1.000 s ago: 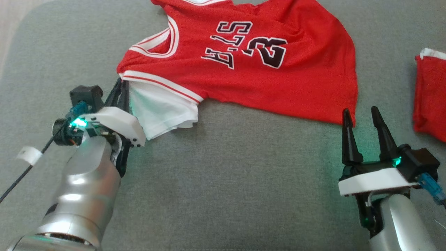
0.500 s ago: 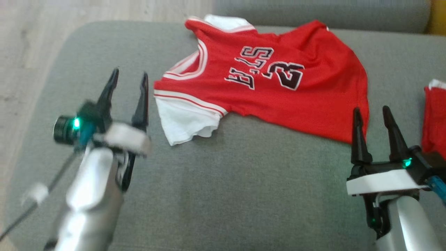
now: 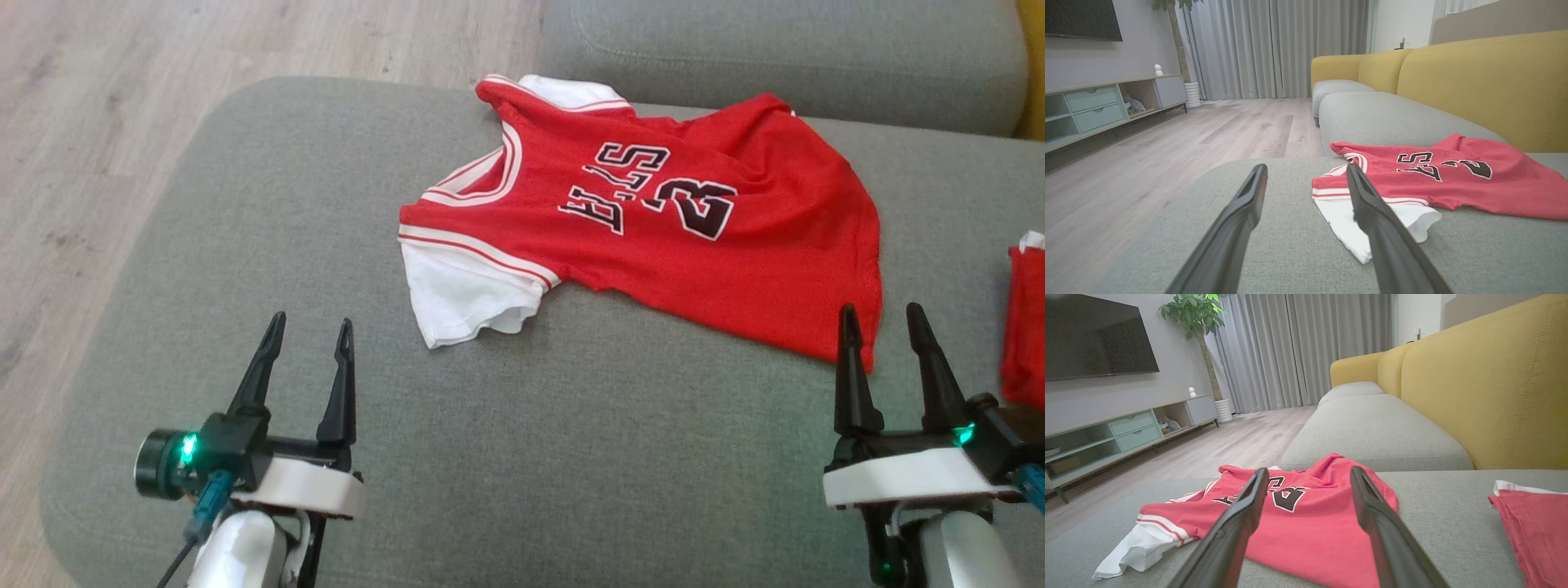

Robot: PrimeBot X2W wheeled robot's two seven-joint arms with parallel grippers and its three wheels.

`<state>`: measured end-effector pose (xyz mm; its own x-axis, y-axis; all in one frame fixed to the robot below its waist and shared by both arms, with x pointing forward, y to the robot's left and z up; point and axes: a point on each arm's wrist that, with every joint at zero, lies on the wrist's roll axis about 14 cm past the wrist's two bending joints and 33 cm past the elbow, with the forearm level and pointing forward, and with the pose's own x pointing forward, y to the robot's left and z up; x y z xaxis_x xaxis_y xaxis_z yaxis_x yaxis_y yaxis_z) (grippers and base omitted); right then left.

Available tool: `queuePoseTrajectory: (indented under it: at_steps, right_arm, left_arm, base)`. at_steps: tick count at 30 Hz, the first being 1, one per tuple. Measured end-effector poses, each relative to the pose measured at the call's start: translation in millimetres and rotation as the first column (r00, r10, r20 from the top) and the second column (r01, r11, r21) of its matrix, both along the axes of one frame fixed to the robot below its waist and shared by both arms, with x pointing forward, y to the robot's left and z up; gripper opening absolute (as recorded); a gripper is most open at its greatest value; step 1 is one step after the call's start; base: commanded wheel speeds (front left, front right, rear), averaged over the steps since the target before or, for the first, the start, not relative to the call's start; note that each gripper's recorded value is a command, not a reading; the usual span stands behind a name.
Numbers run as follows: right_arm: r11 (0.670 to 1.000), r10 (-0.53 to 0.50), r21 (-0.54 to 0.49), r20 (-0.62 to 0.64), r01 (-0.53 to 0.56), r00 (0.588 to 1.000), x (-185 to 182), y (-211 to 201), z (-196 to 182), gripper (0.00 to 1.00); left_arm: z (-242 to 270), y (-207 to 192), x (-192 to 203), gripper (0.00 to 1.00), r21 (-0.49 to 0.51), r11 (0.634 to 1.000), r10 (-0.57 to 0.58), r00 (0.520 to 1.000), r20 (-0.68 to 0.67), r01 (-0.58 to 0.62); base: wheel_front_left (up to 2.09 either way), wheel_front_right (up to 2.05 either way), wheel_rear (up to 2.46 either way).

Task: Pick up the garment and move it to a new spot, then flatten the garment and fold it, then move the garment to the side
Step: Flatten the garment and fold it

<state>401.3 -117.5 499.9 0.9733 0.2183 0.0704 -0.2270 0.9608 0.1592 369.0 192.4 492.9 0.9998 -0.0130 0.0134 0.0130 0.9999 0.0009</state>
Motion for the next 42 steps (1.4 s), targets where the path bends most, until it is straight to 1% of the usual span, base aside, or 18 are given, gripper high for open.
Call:
queuePoseTrajectory:
  at_steps: [4, 8, 14, 18, 22, 27, 32, 40, 41, 42]
  right_arm:
    - [1.0, -0.008, 0.001, -0.018, 0.008, 1.0, 1, -3, -7, 1.0]
    - [1.0, -0.013, 0.002, -0.037, 0.014, 0.999, 4, -5, -14, 1.0]
    - [1.0, -0.023, 0.003, -0.059, 0.023, 0.998, 11, -8, -23, 1.0]
    - [0.999, -0.041, -0.002, -0.084, 0.041, 0.996, 12, -14, -33, 1.0]
    - [0.998, -0.061, -0.008, -0.107, 0.06, 0.992, 12, -21, -41, 1.0]
    - [0.997, -0.079, -0.011, -0.11, 0.078, 0.991, 16, -27, -43, 1.0]
    - [0.996, -0.092, -0.015, -0.115, 0.091, 0.989, 15, -32, -45, 1.0]
    - [0.995, -0.098, -0.016, -0.114, 0.097, 0.989, 14, -34, -44, 1.0]
    - [0.995, -0.099, -0.016, -0.114, 0.097, 0.989, 14, -34, -44, 1.0]
    - [0.995, -0.099, -0.016, -0.115, 0.098, 0.988, 14, -34, -45, 1.0]
  left_arm:
    - [-10, -4, 4, 1.0, -0.005, 1.0, -0.018, 0.999, -0.029, 0.017]
    - [-34, -13, 11, 1.0, -0.013, 0.998, -0.067, 0.991, -0.118, 0.066]
    - [-71, -27, 30, 1.0, -0.053, 0.991, -0.13, 0.947, -0.293, 0.12]
    - [-92, -33, 40, 1.0, -0.074, 0.987, -0.158, 0.916, -0.368, 0.141]
    - [-106, -42, 49, 1.0, -0.09, 0.983, -0.185, 0.893, -0.41, 0.163]
    - [-118, -50, 58, 1.0, -0.09, 0.978, -0.207, 0.868, -0.451, 0.186]
    - [-130, -54, 56, 1.0, -0.102, 0.976, -0.217, 0.843, -0.492, 0.192]
    - [-135, -57, 56, 1.0, -0.103, 0.973, -0.23, 0.825, -0.516, 0.206]
    - [-136, -57, 57, 0.89, -0.1, 0.973, -0.231, 0.822, -0.52, 0.21]
    - [-136, -57, 58, 0.7, -0.097, 0.972, -0.233, 0.819, -0.524, 0.214]
  base:
    - [0.0, 0.0, 0.0]
    - [0.0, 0.0, 0.0]
    - [0.0, 0.0, 0.0]
    - [0.0, 0.0, 0.0]
    - [0.0, 0.0, 0.0]
    - [0.0, 0.0, 0.0]
    - [0.0, 0.0, 0.0]
    - [0.0, 0.0, 0.0]
    - [0.0, 0.0, 0.0]
    - [0.0, 0.0, 0.0]
